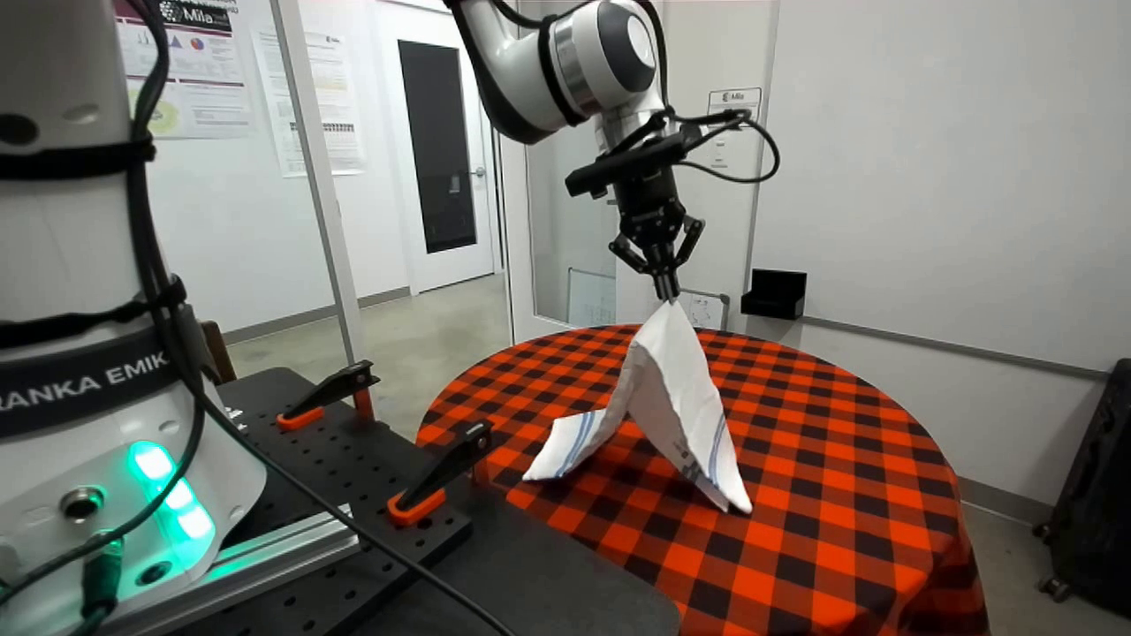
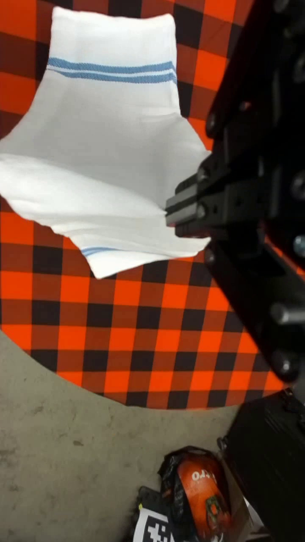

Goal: Fold the towel

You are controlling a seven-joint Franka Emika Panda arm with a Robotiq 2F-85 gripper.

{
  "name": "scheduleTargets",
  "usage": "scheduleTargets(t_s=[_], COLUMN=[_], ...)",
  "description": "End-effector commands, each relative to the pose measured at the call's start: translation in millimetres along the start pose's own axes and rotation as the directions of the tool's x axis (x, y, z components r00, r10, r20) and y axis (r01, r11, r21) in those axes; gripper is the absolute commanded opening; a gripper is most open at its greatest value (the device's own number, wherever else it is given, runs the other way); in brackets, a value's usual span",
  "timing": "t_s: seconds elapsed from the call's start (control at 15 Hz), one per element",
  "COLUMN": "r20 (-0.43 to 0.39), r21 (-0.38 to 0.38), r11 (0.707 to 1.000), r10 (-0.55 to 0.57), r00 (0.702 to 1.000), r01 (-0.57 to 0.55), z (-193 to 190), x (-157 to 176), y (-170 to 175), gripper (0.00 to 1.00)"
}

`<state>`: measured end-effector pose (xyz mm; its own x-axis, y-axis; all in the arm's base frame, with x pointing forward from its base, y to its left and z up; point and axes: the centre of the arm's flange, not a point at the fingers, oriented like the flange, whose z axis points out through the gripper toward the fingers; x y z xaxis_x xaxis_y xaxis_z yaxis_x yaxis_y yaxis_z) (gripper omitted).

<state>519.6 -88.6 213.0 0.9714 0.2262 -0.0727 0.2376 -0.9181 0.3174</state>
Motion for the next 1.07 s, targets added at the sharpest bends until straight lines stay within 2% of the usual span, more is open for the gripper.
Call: scheduleTargets(t_s=[0.0,0.47,0.73,1.0], r20=[-0.019,-0.077,-0.071,-0.042], r21=[-0.063,-0.177,-0.200,-0.201], r11=[0.998,0.981,0.977,0.950], r10=[-0.032,-0.088,0.062,0.236], r00=[0.999,0.993,0.996,0.971], r01=[0.031,0.073,-0.075,-0.240], z=[-61,-145,-154,-147], x=[-23,-28,-11,12], y=[10,25,52,87], gripper=[0.00,0.00,0.00,0.00])
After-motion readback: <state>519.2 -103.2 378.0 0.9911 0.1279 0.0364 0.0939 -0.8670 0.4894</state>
